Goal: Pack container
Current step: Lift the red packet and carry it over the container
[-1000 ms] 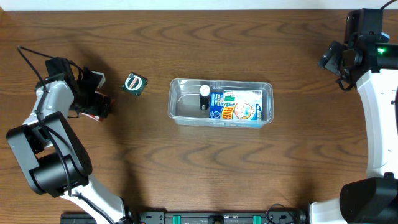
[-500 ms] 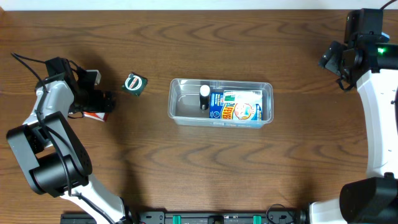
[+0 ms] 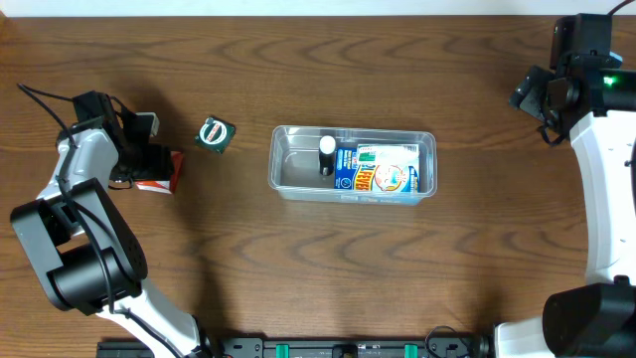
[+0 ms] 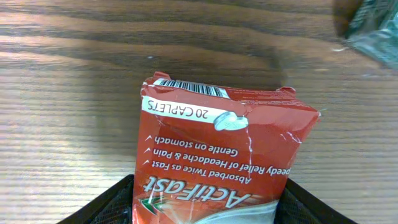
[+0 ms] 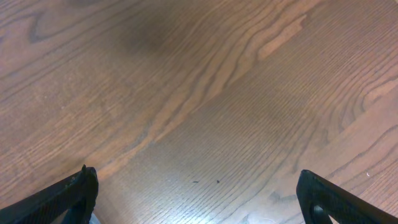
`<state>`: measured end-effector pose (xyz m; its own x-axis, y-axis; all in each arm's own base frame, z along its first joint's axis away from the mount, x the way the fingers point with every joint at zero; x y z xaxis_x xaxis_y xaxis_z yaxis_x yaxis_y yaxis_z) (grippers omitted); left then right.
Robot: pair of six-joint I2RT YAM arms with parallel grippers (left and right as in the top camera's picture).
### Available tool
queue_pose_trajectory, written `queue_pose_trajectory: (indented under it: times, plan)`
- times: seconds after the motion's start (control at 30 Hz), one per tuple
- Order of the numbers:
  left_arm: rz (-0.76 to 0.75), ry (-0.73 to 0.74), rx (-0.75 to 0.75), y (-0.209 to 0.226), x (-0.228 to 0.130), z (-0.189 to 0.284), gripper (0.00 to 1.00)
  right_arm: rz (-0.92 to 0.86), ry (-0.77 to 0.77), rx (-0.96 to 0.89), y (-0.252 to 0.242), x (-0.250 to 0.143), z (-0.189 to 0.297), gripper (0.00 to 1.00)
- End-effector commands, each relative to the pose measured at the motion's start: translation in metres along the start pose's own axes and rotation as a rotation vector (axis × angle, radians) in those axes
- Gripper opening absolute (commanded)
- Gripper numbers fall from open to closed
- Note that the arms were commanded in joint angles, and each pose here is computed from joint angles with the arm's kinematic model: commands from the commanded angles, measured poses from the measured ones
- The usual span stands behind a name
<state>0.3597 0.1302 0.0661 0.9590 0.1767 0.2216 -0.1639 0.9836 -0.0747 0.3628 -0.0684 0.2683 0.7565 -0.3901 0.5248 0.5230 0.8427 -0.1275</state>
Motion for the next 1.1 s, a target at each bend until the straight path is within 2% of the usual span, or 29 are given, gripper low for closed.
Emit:
queue_pose_trajectory:
  times: [0.0, 0.27, 0.47, 0.63, 0.87, 1.07]
  plan:
    - [-0.035, 0.015, 0.059, 0.001, 0.001, -0.004, 0.66, -0.002, 0.002, -0.017, -0.004, 0.001, -0.002, 0.99]
    - [-0.177, 0.02, 0.116, -0.021, 0.006, -0.007, 0.67, -0.002, 0.002, -0.017, -0.004, 0.001, -0.002, 0.99]
    - [-0.198, 0.022, 0.114, -0.029, 0.006, -0.008, 0.67, -0.002, 0.002, -0.017, -0.004, 0.001, -0.002, 0.99]
    - [-0.111, 0.002, 0.117, -0.029, 0.009, -0.003, 0.67, -0.002, 0.002, -0.017, -0.004, 0.001, -0.002, 0.99]
    - [0.108, -0.067, 0.116, -0.033, 0.015, 0.023, 0.66, -0.002, 0.002, -0.017, -0.004, 0.001, -0.002, 0.99]
    - [0.153, -0.091, 0.063, -0.06, 0.009, 0.061, 0.66, -0.002, 0.002, -0.017, -0.004, 0.001, -0.002, 0.99]
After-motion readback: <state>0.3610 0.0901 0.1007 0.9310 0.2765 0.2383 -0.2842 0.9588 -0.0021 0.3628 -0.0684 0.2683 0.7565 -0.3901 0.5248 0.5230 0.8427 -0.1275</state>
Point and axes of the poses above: each gripper's point midway between its finger pads, its own z axis back along the fingers, its own y axis along the line the jaws close on, x = y × z, the point moved 5 cm from there along z, back along the fingers, and after that the axes turned 10 degrees about z, right-handed, at the moved point
